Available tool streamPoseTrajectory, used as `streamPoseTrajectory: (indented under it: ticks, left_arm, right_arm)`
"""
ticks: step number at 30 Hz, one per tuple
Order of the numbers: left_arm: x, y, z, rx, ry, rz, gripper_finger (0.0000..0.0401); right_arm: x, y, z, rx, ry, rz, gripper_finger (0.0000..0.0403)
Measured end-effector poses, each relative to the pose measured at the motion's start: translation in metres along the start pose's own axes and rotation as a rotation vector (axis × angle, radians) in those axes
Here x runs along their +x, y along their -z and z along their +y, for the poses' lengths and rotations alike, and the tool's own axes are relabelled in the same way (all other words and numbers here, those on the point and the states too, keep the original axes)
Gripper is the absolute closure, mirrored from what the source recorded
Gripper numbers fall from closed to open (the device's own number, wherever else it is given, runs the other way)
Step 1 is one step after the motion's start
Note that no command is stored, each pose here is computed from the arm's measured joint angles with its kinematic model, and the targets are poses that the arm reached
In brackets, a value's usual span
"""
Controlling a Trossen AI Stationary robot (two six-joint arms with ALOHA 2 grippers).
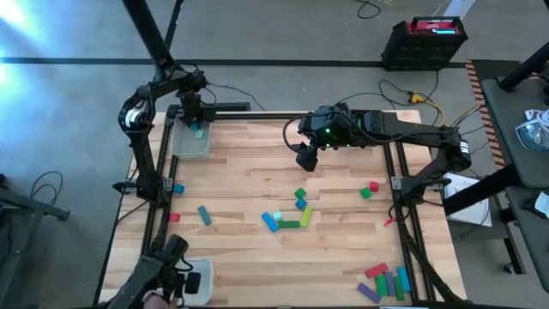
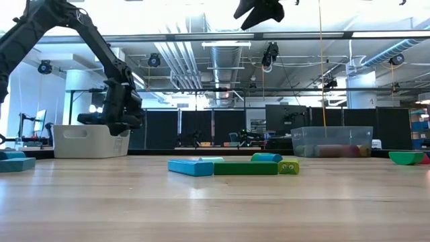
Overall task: Sort blocks
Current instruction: Put the middle blue half cylindrical block into the gray bin
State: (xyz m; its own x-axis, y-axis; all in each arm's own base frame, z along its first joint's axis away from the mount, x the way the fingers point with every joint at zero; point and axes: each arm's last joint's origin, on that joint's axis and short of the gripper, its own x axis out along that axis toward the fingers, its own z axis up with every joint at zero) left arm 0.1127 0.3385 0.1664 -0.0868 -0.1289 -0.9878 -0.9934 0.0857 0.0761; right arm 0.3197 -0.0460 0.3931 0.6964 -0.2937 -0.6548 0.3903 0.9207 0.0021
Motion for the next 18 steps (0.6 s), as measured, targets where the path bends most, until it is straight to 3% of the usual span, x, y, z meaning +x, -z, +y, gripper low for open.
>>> streamPoseTrajectory:
  ticks: [10, 18]
  left_arm:
    - [0.005, -0.006, 0.000, -0.090, 0.010, -0.027, 0.0285]
    - [0.011, -0.010, -0.001, -0.094, 0.002, 0.008, 0.0277]
  right_arm:
    - [0.000, 0.005, 0.001, 0.032, 0.002, 0.047, 0.0170]
    - [-0.001, 0.009, 0.003, 0.048, 0.001, 0.086, 0.0170]
